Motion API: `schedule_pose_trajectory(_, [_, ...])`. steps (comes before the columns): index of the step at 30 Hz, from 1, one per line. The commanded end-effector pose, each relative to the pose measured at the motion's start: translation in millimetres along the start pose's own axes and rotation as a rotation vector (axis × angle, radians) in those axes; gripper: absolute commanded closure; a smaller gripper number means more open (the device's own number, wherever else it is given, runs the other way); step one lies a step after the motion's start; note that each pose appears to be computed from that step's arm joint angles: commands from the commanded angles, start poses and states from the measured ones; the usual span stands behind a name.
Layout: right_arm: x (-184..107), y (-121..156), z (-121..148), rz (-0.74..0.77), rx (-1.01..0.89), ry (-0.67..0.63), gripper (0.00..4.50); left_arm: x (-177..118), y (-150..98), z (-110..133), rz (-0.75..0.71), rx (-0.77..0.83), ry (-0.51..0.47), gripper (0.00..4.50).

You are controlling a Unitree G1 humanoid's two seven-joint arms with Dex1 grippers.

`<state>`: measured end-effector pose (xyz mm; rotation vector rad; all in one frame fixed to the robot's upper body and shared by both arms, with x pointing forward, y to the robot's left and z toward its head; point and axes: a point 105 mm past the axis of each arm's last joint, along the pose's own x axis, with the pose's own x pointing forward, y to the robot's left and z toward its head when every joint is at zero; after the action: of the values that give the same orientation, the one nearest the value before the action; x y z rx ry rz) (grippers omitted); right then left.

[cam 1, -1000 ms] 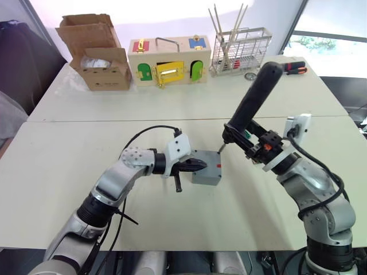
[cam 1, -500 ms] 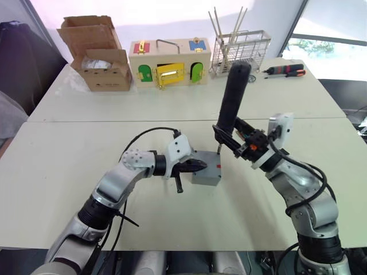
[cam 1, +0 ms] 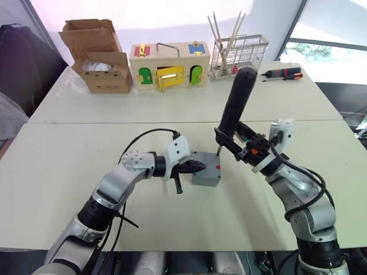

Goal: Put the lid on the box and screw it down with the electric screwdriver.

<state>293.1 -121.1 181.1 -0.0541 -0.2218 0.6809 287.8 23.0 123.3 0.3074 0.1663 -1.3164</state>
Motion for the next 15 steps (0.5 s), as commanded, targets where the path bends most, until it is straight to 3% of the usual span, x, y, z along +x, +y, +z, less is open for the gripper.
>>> schedule_pose_trajectory(1, [-8.0, 4.0, -44.6, 0.000, 0.080, 0.154, 2.64, -1.5, 2.3, 4.4, 0.009, 0.008, -0.013, 4.50])
schedule_pose_trajectory(15, [-11.6, 4.9, -53.7, -0.005, 0.084, 0.168, 2.64, -2.6, 1.7, 3.2, 0.013, 0.003, -0.010, 4.50])
